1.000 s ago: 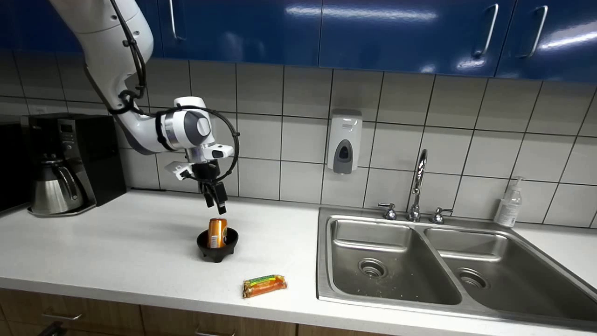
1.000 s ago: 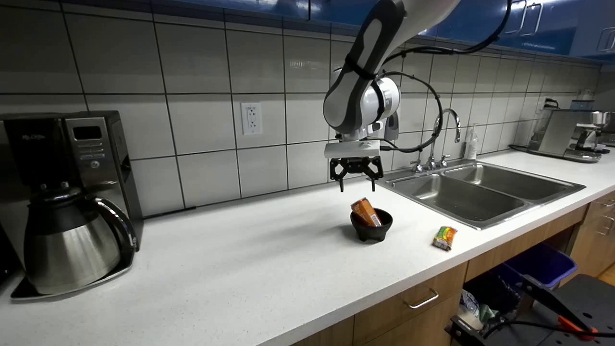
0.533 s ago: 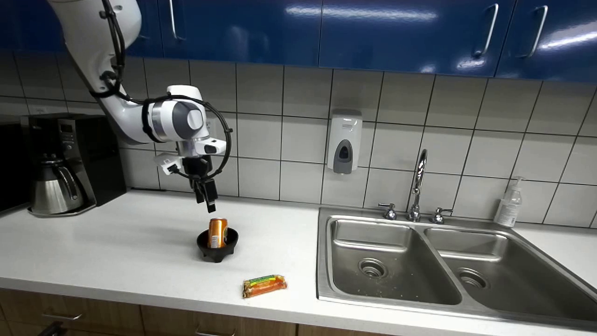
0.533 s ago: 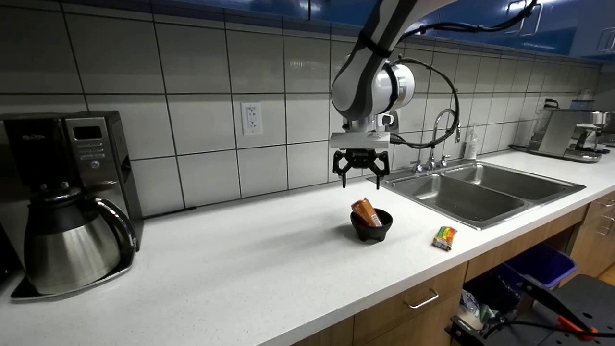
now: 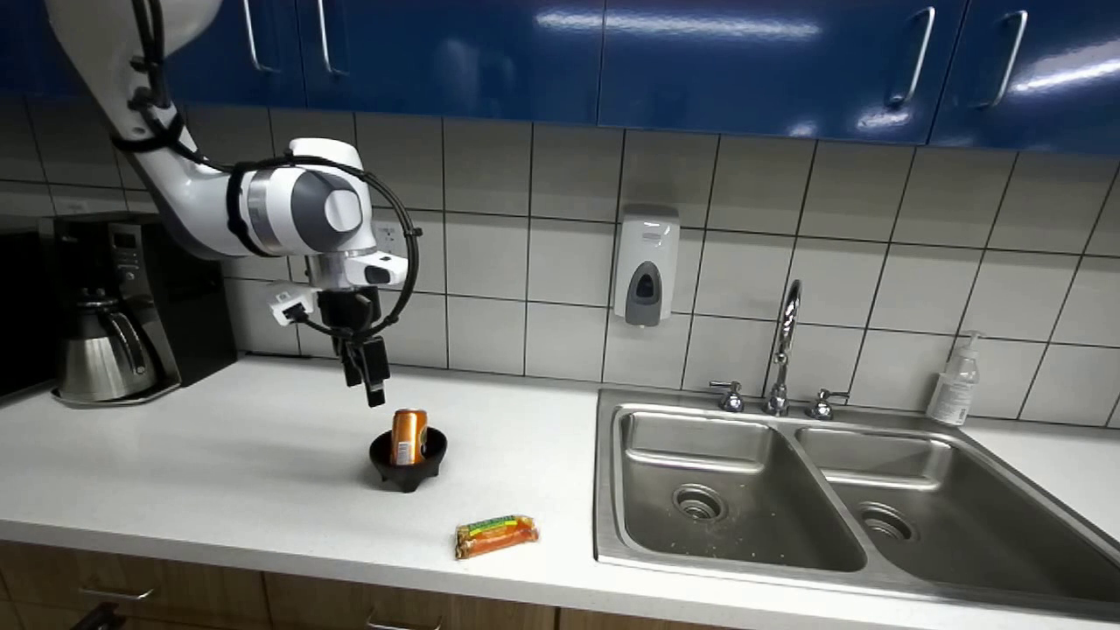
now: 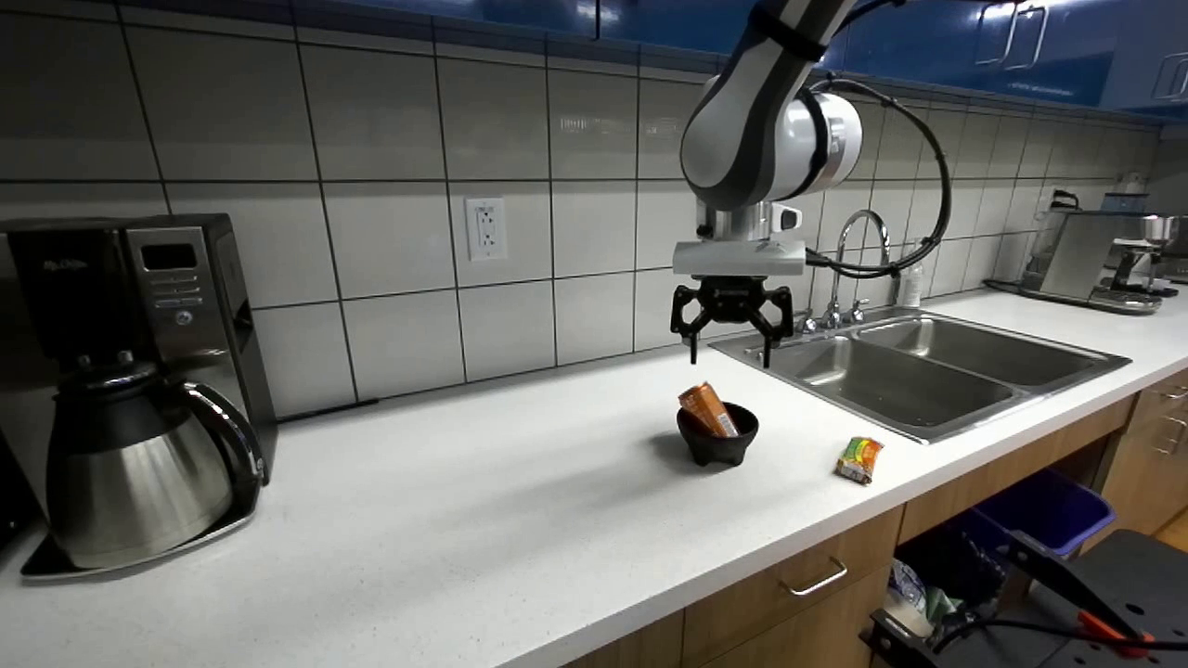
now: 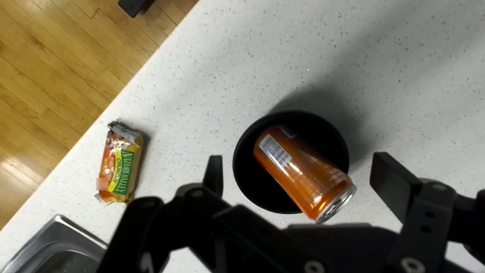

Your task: Put the soda can in the bowl

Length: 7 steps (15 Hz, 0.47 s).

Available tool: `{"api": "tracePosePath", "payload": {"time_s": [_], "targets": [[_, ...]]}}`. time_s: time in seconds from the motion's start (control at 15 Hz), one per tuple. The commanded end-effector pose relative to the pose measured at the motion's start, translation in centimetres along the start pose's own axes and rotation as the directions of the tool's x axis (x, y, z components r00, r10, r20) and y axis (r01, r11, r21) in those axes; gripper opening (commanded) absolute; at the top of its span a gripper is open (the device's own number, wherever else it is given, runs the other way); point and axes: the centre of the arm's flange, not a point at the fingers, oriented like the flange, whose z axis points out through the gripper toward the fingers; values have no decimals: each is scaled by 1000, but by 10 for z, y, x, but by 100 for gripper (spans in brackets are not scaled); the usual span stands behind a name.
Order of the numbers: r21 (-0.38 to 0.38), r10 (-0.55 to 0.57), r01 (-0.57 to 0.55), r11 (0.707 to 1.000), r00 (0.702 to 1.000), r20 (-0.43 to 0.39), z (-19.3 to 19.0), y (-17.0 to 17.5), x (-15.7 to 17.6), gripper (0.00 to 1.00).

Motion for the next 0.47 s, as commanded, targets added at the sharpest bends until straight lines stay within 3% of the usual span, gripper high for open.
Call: {"api": "tracePosePath", "payload": {"time_s": [0.0, 0.27, 0.4], "targets": [[22, -32, 32, 999, 999, -4, -22, 29, -26, 100], [-1, -44, 44, 999, 999, -5, -28, 36, -40, 100], [1, -33, 33, 999, 999, -1, -17, 26, -29, 100]]}}
